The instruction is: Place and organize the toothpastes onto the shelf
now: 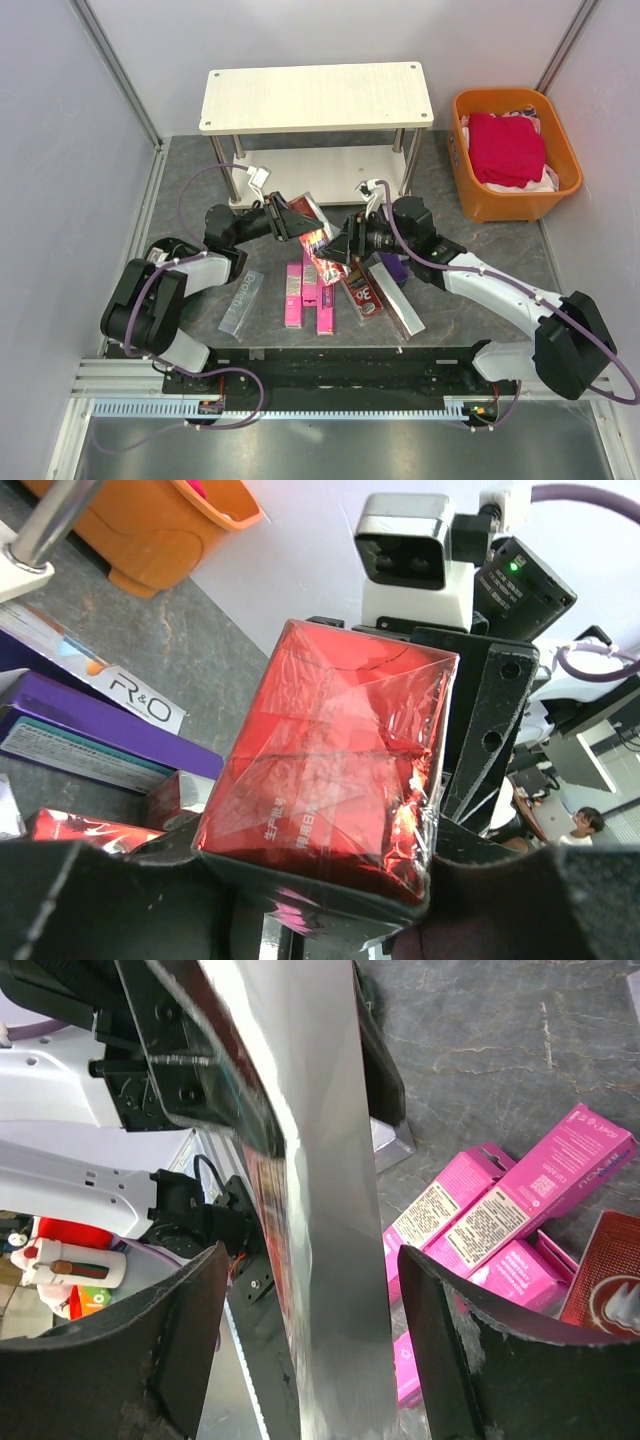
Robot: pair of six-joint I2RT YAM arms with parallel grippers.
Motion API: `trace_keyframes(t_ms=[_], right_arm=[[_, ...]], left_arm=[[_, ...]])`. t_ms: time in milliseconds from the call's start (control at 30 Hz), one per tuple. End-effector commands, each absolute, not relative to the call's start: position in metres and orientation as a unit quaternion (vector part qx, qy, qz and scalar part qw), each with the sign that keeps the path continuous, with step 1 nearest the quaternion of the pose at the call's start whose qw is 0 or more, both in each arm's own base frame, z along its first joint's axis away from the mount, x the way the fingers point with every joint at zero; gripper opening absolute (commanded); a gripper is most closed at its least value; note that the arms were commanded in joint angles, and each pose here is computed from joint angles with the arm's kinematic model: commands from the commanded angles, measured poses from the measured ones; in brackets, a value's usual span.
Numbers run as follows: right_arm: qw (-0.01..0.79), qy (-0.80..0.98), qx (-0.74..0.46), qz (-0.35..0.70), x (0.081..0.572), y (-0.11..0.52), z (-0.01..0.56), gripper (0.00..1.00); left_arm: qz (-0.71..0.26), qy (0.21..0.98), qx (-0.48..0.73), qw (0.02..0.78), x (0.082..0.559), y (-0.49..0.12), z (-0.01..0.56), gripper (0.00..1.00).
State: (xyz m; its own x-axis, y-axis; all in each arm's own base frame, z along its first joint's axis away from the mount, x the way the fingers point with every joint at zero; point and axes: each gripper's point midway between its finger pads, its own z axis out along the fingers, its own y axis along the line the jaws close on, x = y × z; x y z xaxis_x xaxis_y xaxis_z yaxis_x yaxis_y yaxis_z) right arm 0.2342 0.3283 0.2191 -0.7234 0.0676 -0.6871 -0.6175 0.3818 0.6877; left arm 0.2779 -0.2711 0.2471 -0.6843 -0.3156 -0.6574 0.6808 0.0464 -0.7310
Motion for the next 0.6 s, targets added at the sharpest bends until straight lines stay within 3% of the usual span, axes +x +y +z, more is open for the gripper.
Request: trace_keyframes(t_ms=[0, 333, 433, 500, 567], right_arm=[[0.345, 0.761, -0.189, 0.515, 0.23, 0.321, 0.223, 0.77], [0.329, 0.764, -0.22, 0.509, 0.216, 0.315, 0.207, 0.7], [0.328, 0.761, -0.225, 0.513, 0.215, 0.316, 0.208, 0.57], [0.329, 0.76, -0.224, 0.515, 0.216, 0.317, 0.209, 0.42], [0.331, 0.757, -0.219, 0.519, 0.218, 0.319, 0.211, 0.33]], left_arm=[[-0.676, 0.603, 0.152, 0.395, 0.276, -0.265, 0.274, 0.15], [-0.671, 0.607, 0.163, 0.392, 0.27, -0.261, 0.28, 0.15], [-0.671, 0.606, 0.164, 0.394, 0.27, -0.26, 0.283, 0.15], [-0.67, 0.606, 0.164, 0.396, 0.27, -0.259, 0.285, 0.16], [-0.668, 0.607, 0.166, 0.397, 0.269, -0.259, 0.285, 0.21]])
